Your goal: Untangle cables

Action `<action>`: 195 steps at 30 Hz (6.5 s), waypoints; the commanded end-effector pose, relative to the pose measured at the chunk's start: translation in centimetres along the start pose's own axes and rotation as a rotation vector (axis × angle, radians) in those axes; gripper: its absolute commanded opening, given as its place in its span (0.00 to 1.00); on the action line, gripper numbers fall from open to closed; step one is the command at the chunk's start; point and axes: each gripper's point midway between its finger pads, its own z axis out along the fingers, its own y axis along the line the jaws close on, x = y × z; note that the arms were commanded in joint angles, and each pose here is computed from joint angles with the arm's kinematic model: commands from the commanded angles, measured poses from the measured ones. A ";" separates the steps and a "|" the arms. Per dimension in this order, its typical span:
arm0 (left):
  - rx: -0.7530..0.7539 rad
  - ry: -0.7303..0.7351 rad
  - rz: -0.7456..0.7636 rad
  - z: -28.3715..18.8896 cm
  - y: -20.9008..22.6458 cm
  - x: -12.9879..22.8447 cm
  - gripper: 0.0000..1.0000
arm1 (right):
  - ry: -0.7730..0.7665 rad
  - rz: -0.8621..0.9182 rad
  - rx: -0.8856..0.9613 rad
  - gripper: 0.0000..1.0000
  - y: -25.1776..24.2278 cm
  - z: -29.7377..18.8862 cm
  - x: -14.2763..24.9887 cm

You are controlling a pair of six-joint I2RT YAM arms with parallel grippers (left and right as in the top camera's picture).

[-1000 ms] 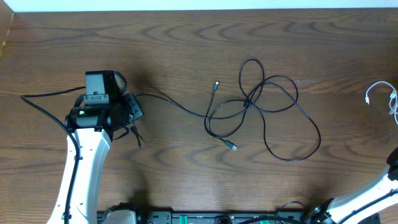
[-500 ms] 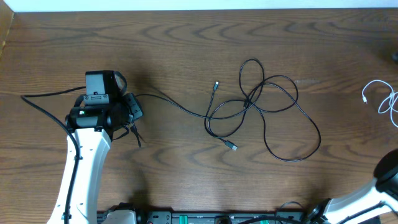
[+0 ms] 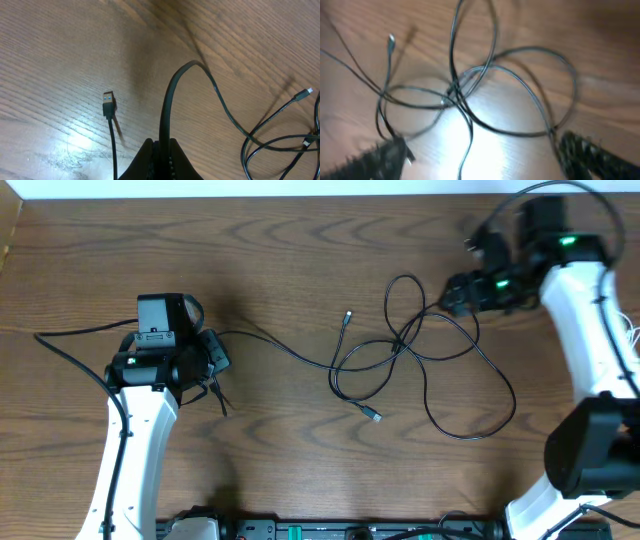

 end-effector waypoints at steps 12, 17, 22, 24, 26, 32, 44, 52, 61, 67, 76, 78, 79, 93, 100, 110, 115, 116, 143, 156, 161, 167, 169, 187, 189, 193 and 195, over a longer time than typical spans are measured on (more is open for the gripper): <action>0.012 -0.001 0.016 -0.2 -0.4 -0.2 0.08 | -0.053 0.335 0.248 0.64 2.1 9.8 3.3; 0.012 -0.001 0.016 -0.2 -0.4 -0.2 0.08 | -0.096 0.404 0.233 0.60 2.5 11.6 4.1; 0.010 0.002 0.016 -0.2 -0.3 -0.1 0.07 | -0.138 0.469 0.235 0.56 1.9 12.9 4.8; 0.010 0.003 0.016 -0.2 -0.3 -0.1 0.08 | -0.155 0.501 0.227 0.50 1.8 13.3 5.1; 0.010 0.003 0.016 -0.2 -0.3 -0.1 0.08 | -0.170 0.530 0.221 0.44 1.6 13.7 5.3; 0.008 0.006 0.015 -0.2 -0.3 0.0 0.07 | -0.209 0.551 0.188 0.01 1.9 13.9 4.6; 0.012 -0.002 0.016 -0.2 -0.4 -0.2 0.07 | -0.332 0.111 -0.041 0.01 10.4 -2.2 -3.7; 0.012 -0.002 0.016 -0.2 -0.4 -0.2 0.08 | -0.475 0.111 -0.001 0.01 10.3 -10.1 -5.5; 0.012 -0.003 0.016 -0.2 -0.4 -0.2 0.07 | -0.505 0.313 0.272 0.01 -0.2 -13.1 -4.5; 0.012 -0.003 0.016 -0.2 -0.4 -0.2 0.15 | -0.369 0.455 0.393 0.01 -5.1 -13.5 0.2; 0.019 0.001 0.016 -0.2 -0.5 -0.2 0.43 | -0.224 0.419 0.423 0.01 -4.8 -12.7 3.4; 0.023 0.004 0.016 -0.2 -0.6 -0.1 0.70 | -0.225 0.423 0.473 0.01 -5.6 -13.0 3.6; 0.031 0.007 0.016 -0.2 -0.7 -0.1 0.73 | -0.225 0.424 0.486 0.01 -5.8 -13.1 3.6; 0.277 -0.027 0.252 -0.6 -9.4 1.2 0.75 | -0.222 0.678 1.106 0.01 -12.9 -20.3 9.3; 0.346 -0.025 0.459 0.8 -15.7 4.7 0.75 | -0.166 0.787 1.075 0.01 -14.3 -20.3 11.7; 0.362 0.085 0.581 4.8 -19.1 9.9 0.73 | -0.116 0.509 0.545 0.01 -9.0 -14.2 7.5; 0.481 -0.037 0.613 4.1 -23.2 8.9 0.73 | -0.116 0.528 0.544 0.01 -9.0 -14.2 7.6; 0.490 -0.045 0.616 4.2 -23.6 8.9 0.73 | -0.115 0.528 0.544 0.01 -9.0 -14.2 7.6; 0.565 -0.089 0.006 15.8 -28.9 8.8 0.73 | -0.083 0.539 0.496 0.01 -8.1 -13.7 8.2; 0.696 -0.191 -0.135 13.5 -29.4 2.6 0.08 | -0.071 0.541 0.496 0.01 -8.0 -13.6 8.4; 0.815 -0.276 -0.160 7.3 -30.0 -1.8 0.07 | -0.070 0.538 0.497 0.01 -8.0 -13.7 8.5; 0.894 -0.480 -0.187 -2.6 -27.2 -8.7 0.07 | -0.070 0.538 0.501 0.01 -8.1 -13.7 8.5; 0.858 -0.574 -0.191 -5.7 -24.3 -11.4 0.07 | -0.070 0.538 0.501 0.01 -8.1 -13.7 8.5; 0.341 -0.370 -0.176 -3.8 -5.4 -10.2 0.07 | -0.063 0.462 0.438 0.01 -7.3 -13.2 8.0; 0.276 -0.320 -0.099 -2.8 -4.6 -8.7 0.08 | -0.102 0.249 0.153 0.01 -2.2 -11.6 5.5; 0.167 -0.278 -0.087 -1.9 -2.7 -7.3 0.07 | -0.148 0.075 -0.079 0.01 3.9 -10.6 3.2; 0.139 -0.268 -0.069 -1.8 -2.3 -7.0 0.07 | -0.127 0.016 -0.090 0.01 5.9 -9.5 3.0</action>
